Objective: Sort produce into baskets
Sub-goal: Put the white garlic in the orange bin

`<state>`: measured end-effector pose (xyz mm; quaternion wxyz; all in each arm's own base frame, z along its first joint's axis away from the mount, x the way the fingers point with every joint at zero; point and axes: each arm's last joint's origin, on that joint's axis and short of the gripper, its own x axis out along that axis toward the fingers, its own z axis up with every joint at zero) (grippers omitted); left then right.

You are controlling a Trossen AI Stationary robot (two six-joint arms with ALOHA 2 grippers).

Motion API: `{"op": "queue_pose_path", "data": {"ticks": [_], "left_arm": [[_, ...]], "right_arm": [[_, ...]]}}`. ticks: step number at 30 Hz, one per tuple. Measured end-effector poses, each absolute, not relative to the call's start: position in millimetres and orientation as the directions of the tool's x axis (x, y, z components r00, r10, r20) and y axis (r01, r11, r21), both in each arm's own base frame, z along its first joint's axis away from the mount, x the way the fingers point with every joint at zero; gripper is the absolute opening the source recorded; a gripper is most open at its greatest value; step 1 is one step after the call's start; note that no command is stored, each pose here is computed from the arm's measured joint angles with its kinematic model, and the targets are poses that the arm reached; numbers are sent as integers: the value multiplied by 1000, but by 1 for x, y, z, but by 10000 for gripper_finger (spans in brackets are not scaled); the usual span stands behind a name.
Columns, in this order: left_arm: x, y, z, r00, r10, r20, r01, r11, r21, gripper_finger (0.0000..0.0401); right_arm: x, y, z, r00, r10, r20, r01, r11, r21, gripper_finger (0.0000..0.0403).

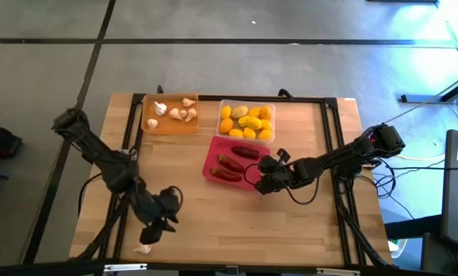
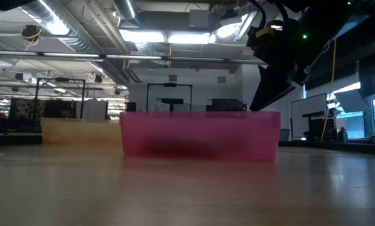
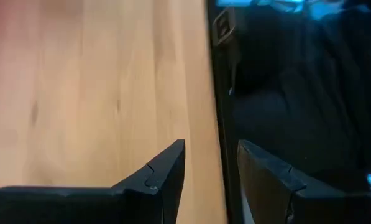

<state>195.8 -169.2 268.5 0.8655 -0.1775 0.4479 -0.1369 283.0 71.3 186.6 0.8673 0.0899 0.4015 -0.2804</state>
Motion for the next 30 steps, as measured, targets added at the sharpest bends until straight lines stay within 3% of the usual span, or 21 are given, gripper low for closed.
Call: {"op": "queue_pose_path", "data": {"ticks": [7,13,30], "left_arm": [[172,-192,250,391,-402,-828,-152,859,-489,142],[147,-209,237,245,-382,-891,-275,854,-442,142],[105,-259,194,102,-316,-943,-208,921,-331,142]], "right_arm": [[283,71,187,520,-414,-747,556,828,-72,73],[283,71,187,520,-414,-747,556,828,-72,73],[283,72,187,520,-408,-750,536,840,-85,73]]}}
